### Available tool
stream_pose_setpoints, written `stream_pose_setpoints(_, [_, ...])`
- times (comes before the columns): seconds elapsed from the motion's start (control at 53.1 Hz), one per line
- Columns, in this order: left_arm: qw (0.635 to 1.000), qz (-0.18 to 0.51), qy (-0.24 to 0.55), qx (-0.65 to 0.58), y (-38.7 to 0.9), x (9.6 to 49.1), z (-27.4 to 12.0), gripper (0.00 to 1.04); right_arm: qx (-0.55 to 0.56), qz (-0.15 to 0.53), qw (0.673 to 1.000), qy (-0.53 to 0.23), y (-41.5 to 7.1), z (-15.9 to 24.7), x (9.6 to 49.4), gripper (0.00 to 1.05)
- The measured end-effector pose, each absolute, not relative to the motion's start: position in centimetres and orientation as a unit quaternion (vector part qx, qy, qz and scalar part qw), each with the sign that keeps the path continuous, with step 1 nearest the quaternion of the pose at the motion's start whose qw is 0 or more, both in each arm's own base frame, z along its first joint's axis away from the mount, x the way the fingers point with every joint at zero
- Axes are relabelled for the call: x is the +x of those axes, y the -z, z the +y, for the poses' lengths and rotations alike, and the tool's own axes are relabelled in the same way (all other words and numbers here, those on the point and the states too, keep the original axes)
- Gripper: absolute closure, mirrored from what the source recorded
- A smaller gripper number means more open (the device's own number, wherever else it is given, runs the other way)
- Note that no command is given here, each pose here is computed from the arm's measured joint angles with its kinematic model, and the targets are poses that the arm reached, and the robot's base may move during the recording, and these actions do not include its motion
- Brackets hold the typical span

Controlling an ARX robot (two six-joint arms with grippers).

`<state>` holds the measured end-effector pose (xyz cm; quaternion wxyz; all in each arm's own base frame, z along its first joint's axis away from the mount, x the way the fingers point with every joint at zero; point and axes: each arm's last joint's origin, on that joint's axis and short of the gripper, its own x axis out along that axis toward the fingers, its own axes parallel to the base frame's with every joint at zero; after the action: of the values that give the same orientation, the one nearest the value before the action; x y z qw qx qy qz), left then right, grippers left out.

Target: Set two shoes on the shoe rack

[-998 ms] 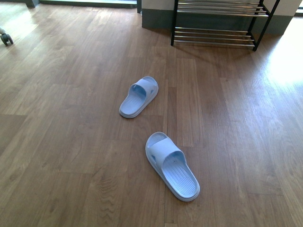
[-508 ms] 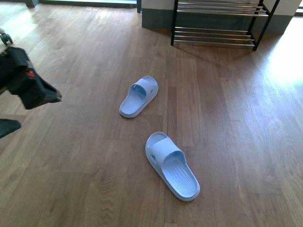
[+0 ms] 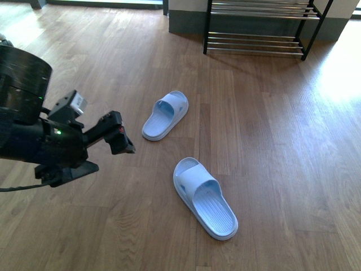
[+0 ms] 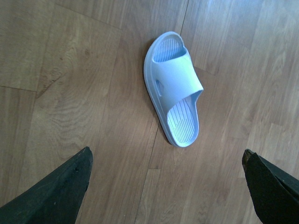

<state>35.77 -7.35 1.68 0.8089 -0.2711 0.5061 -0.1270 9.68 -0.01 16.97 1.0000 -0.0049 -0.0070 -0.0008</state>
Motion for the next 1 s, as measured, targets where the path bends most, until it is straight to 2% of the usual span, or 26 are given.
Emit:
stream_pose_setpoints(0.471, [0.744,0.572,0.19,-0.288,6.5,40.0,-12.6,0.09,-0.005,-0.007,1.0,0.001,-17.0,0.0,9.7,0.09])
stream_pose_setpoints(0.697, [0.738,0.582,0.211,-0.268,9.6,42.7,-15.0,0.09,-0.005,-0.007,1.0,0.001,-17.0,0.0,9.7,0.09])
stream_pose_setpoints(0.998, [0.711,0.597,0.258,-0.267,12.0,43.7,-17.4,0.09,-0.005,-0.007,1.0,0.001,-17.0,0.0,9.7,0.09])
